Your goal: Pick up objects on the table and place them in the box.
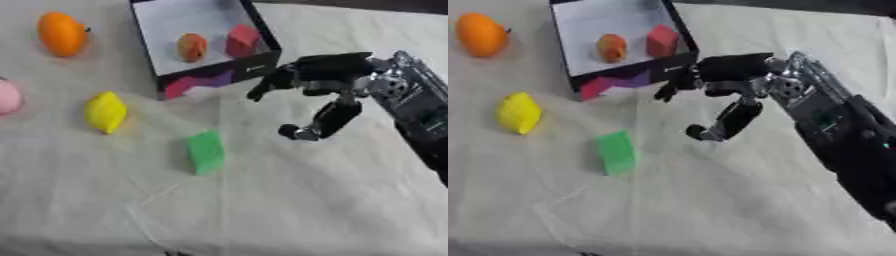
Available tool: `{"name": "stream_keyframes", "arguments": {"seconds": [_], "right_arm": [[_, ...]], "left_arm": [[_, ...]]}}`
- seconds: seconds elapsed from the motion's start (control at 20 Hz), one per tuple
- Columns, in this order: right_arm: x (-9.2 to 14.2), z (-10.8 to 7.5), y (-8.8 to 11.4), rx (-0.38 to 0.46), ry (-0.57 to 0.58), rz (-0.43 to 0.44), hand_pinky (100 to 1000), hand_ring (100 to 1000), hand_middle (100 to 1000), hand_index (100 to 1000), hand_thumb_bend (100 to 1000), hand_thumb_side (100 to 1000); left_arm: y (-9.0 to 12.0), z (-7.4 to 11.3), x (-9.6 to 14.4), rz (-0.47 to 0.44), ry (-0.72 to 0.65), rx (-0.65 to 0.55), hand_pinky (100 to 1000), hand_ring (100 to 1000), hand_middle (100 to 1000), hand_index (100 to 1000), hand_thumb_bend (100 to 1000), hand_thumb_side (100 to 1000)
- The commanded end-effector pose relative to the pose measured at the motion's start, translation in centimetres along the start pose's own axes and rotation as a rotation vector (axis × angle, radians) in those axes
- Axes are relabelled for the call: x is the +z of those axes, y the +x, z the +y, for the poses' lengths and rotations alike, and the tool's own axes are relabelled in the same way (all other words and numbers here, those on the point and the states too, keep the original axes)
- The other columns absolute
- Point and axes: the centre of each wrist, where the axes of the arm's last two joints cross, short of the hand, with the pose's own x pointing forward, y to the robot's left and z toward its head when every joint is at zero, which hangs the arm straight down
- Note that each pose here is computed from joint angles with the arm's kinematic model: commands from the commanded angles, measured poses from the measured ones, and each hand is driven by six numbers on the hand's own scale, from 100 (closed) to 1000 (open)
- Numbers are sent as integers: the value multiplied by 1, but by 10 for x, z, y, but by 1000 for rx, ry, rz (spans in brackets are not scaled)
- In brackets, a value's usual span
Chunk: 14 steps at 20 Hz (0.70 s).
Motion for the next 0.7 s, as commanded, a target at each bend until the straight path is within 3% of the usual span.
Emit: {"name": "stream_keyframes", "arguments": {"seconds": [0.05,0.7], "right_arm": [[-1,-7,-1,16,-14,11,828,833,764,926,264,219],[8,-21,6,-10,-105,-4,833,844,767,929,206,158]], "left_arm": [[9,10,-3,-31,10,-43,890,758,598,714,100,818],[9,13,-1,-33,20,-53,890,759,597,714,100,815]]}}
